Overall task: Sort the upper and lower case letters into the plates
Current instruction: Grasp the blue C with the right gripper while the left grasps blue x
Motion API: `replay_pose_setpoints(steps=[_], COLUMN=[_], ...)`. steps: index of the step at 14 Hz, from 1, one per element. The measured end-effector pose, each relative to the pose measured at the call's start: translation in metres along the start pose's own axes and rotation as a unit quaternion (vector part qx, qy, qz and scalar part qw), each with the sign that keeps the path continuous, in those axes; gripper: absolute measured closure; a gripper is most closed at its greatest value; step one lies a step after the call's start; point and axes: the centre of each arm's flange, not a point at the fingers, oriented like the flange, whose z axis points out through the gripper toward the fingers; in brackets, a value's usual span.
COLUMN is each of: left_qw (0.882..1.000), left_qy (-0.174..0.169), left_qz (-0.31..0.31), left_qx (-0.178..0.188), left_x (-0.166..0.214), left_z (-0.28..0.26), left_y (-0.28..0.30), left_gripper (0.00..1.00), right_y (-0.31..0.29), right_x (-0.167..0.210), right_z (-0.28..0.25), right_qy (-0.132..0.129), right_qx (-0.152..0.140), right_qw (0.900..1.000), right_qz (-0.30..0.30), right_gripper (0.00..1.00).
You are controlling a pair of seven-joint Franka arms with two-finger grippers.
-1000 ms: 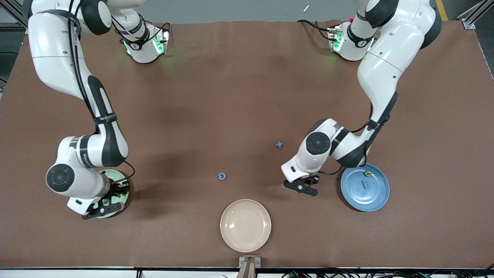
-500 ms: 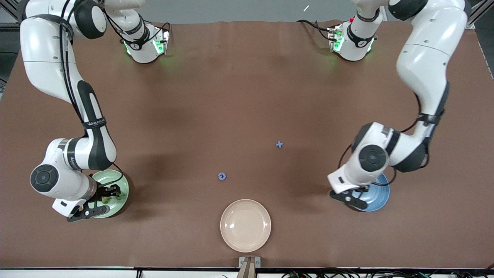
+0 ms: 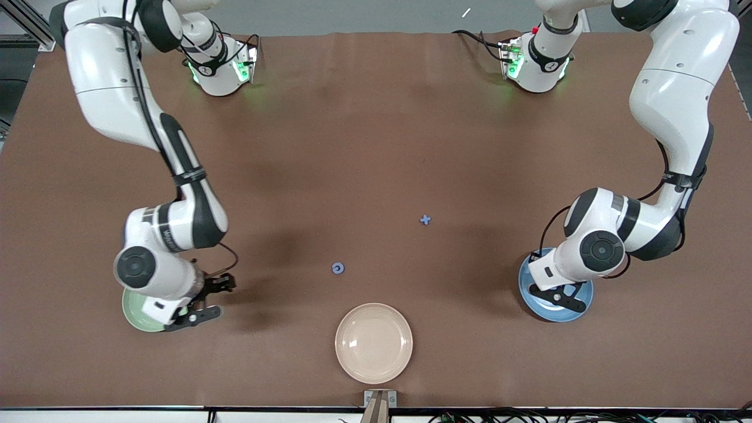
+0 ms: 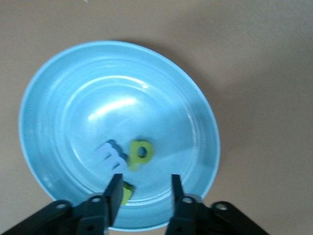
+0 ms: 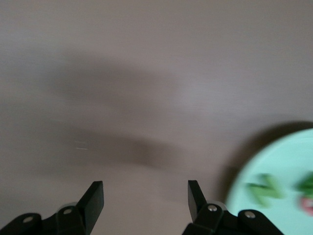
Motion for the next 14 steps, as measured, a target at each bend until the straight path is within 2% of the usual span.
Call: replay_pose_setpoints(steps=[4, 5, 7, 8, 11, 14], left_qw=[1.000, 0.999, 0.997, 0.995, 0.987, 0.973], left_qy=[-0.015, -0.017, -0.018, -0.022, -0.018, -0.005], left_qz=[-0.021, -0.032, -0.067, -0.091, -0.159, -0.224], left_qx=[0.005, 0.001, -0.014, -0.020, -0.036, -0.058], left_x=[-0.008, -0.009, -0.012, -0.014, -0.023, -0.031], left_z=[-0.027, -0.039, -0.054, -0.055, -0.051, -0.041], left_y=[0.025, 0.043, 0.091, 0.115, 0.176, 0.231], left_gripper=[0.06, 0.02, 0.06, 0.06, 0.15, 0.19], right_y=[-0.115, -0.141, -0.179, -0.192, -0.229, -0.253], right_x=[0.001, 0.000, 0.001, -0.001, -0.003, -0.009], right_z=[-0.004, -0.005, -0.004, 0.002, 0.025, 0.041], right_qy=[0.006, 0.017, 0.044, 0.050, 0.073, 0.077], right_qx=[0.002, 0.004, 0.012, 0.015, 0.028, 0.033], right_qw=[1.000, 0.999, 0.997, 0.996, 0.992, 0.991], right_qz=[0.030, 0.043, 0.066, 0.079, 0.100, 0.102], right_gripper=[0.22, 0.22, 0.22, 0.22, 0.22, 0.22])
